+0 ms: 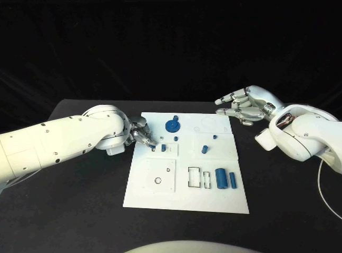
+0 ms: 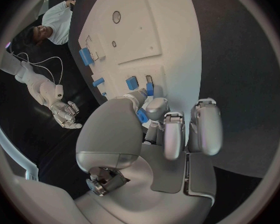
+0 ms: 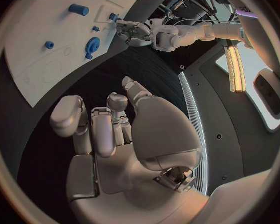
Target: Assemble the parts on the task board
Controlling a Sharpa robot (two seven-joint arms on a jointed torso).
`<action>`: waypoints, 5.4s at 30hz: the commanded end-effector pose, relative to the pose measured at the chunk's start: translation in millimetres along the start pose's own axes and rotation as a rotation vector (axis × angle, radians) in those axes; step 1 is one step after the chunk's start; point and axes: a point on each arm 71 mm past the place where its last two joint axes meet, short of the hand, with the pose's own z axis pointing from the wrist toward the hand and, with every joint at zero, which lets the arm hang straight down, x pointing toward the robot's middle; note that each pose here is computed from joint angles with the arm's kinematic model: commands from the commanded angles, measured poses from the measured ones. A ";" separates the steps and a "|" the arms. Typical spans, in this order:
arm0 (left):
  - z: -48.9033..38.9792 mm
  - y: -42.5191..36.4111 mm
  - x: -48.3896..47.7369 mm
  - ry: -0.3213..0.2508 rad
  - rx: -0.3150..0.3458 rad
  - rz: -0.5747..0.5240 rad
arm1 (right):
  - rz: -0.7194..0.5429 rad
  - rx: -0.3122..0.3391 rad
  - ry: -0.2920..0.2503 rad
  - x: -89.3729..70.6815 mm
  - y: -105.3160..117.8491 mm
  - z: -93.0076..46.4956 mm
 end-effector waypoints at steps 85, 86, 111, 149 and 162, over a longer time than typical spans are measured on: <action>6.4 -3.2 6.4 0.070 -0.059 0.050 | 0.003 -0.001 0.012 1.1 -0.3 -1.0; 6.5 -3.0 6.2 0.069 -0.060 0.050 | 0.003 -0.001 0.011 1.1 -0.3 -1.1; 5.5 -1.0 3.7 0.041 -0.054 0.025 | 0.004 -0.002 0.009 0.4 -0.7 -1.4; 6.0 -74.6 -2.3 -0.345 0.556 0.189 | 0.010 -0.006 0.033 3.2 -1.7 1.0; 23.7 -82.9 9.6 -0.334 0.498 0.376 | 0.012 -0.007 0.038 4.3 -1.7 1.5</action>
